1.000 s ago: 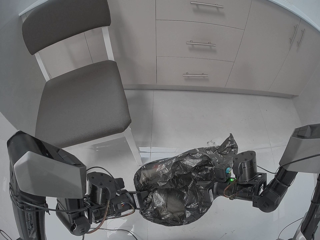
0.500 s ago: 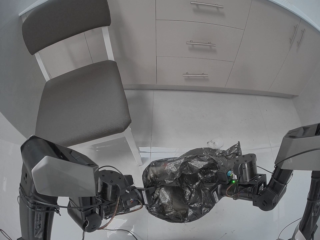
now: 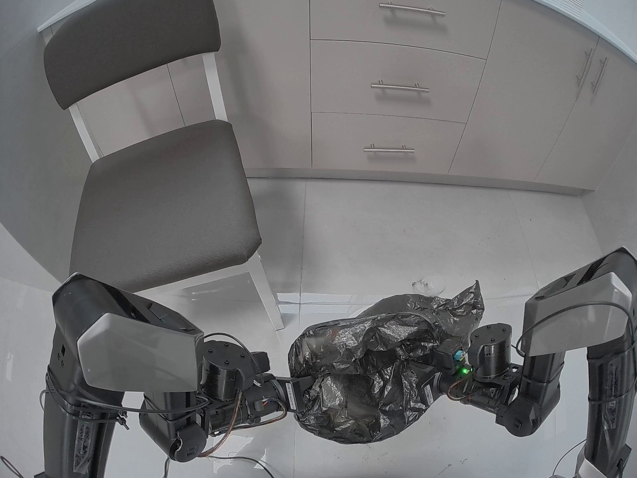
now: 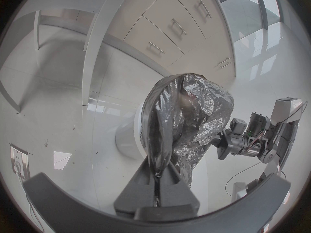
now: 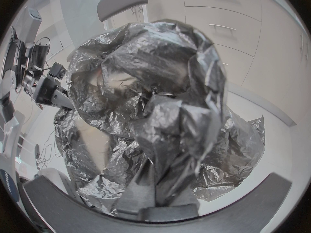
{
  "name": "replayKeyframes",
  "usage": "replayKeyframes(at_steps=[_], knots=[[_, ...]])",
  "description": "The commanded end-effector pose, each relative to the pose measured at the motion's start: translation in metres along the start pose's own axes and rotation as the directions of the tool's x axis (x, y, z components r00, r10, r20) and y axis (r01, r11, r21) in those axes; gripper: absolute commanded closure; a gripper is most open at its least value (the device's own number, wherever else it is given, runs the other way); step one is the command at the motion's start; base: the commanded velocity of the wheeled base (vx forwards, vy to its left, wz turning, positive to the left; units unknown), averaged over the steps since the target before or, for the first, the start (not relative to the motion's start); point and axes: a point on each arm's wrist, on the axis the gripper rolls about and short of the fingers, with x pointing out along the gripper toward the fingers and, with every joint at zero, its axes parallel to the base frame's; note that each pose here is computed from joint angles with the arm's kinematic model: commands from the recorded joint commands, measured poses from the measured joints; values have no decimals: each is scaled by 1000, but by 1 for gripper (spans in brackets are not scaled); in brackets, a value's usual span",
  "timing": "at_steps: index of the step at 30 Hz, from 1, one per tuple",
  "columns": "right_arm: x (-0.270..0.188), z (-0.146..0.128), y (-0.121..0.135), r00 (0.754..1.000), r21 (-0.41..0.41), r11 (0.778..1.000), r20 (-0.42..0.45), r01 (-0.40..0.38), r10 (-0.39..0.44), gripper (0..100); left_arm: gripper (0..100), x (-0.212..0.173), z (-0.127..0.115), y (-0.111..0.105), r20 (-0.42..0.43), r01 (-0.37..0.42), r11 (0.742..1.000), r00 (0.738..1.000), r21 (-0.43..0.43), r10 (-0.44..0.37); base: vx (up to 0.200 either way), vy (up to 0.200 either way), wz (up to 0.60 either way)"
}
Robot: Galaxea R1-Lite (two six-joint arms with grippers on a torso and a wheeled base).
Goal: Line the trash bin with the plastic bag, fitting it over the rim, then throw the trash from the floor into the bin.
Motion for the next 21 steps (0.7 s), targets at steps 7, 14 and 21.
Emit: replayKeyframes(at_steps=[7,14,21], knots=[[6,-19,3,999,-7,1000,-47,2,-3,0,100,-2,-3,2,-12,-9,1000,1000,-5,9,0,0,0],[-5,-12,6,1000,-16,1000,-29,-8,8,0,100,-2,-3,2,-14,-12,1000,1000,-6,12,0,0,0],[-30,-7,13,998,-29,999,-44,-37,35,0,100,-3,-4,3,-19,-15,1000,1000,-7,15,0,0,0]])
